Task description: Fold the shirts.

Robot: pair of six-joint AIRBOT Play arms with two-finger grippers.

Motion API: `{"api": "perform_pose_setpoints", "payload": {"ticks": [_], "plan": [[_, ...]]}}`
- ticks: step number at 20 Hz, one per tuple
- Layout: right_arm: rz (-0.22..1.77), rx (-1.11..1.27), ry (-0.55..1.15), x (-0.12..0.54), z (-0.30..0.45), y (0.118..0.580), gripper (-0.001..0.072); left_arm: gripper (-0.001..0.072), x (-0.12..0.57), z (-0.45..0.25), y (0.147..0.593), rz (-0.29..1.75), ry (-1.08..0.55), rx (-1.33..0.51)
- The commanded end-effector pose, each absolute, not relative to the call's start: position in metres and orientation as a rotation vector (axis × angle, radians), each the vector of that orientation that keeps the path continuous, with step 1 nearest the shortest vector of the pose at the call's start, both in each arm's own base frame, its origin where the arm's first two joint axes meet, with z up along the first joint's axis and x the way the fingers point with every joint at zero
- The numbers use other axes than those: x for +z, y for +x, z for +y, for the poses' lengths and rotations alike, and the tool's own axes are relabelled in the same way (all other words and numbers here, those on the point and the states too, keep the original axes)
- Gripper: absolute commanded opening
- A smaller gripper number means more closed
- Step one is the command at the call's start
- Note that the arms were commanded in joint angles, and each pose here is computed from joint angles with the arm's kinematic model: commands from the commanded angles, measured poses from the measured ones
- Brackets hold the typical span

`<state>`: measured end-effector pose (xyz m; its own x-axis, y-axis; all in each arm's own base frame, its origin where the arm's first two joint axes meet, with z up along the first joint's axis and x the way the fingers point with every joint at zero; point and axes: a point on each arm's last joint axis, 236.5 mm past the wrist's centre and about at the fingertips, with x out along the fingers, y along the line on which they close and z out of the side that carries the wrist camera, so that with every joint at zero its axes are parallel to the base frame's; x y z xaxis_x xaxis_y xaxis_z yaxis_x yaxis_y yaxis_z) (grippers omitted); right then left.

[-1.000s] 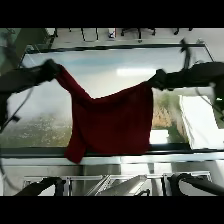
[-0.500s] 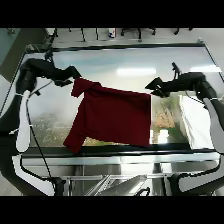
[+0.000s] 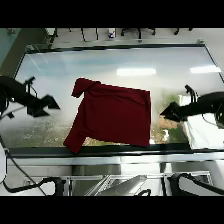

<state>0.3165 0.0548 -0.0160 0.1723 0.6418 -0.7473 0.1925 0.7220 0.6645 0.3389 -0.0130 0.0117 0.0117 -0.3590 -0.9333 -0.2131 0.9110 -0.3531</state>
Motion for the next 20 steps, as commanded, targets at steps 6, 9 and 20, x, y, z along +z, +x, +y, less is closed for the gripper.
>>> {"api": "perform_pose_setpoints", "payload": {"ticks": [6,9,20], "plan": [[1.476,0.244,0.858,-0.081,0.073,0.236,0.0544,0.069,-0.097,-0.053,0.228,1.641,-0.613,-0.159],[1.496,0.246,0.857,-0.091,0.076,0.231,0.0544,0.0689,-0.108,-0.061,0.229,1.616,-0.612,-0.153],[1.626,0.305,0.799,-0.132,0.126,0.223,0.0536,0.0015,-0.112,-0.074,0.234,1.592,-0.531,-0.185]]}}
